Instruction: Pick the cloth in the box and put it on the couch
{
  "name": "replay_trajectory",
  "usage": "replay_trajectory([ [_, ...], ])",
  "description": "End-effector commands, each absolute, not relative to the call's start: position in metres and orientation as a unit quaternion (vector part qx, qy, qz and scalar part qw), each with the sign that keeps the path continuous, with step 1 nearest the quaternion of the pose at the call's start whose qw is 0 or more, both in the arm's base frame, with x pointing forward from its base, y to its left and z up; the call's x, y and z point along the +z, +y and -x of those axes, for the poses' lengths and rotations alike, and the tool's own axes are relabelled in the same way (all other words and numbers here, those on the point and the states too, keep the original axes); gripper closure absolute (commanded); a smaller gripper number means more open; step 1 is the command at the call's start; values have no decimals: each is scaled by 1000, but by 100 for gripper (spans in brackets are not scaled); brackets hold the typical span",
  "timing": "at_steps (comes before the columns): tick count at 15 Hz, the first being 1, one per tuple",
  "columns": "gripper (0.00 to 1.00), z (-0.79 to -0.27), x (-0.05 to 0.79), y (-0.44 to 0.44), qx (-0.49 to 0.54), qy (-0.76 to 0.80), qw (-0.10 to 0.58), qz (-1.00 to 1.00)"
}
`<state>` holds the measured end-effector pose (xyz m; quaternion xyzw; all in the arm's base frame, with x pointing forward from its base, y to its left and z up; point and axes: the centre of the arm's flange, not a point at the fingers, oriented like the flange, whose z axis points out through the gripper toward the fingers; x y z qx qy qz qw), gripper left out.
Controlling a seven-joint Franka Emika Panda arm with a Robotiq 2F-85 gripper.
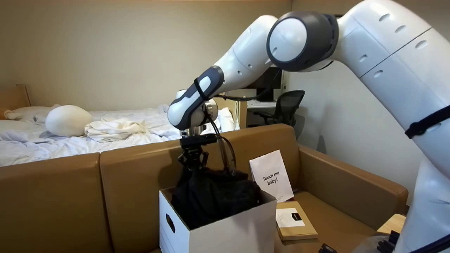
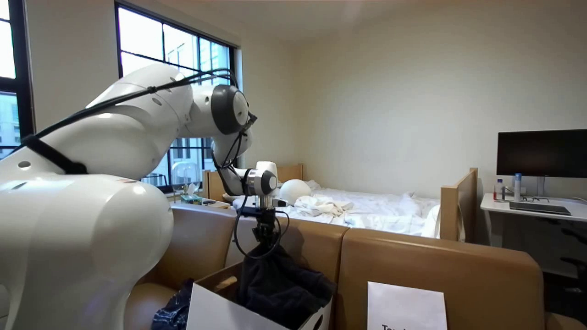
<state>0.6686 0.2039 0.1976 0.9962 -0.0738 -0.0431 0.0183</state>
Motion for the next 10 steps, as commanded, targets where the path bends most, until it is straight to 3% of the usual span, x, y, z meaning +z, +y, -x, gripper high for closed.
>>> replay_trajectory([
  [1,93,-619,263,171,-8,-115,7,-993],
  [3,93,-607,286,153,-10,-112,3,-994],
  [4,94,-645,248,177,-22,-102,11,-994],
  [5,89,-640,257,172,-22,-105,9,-994],
  [10,89,-642,240,178,-31,-100,11,-994],
])
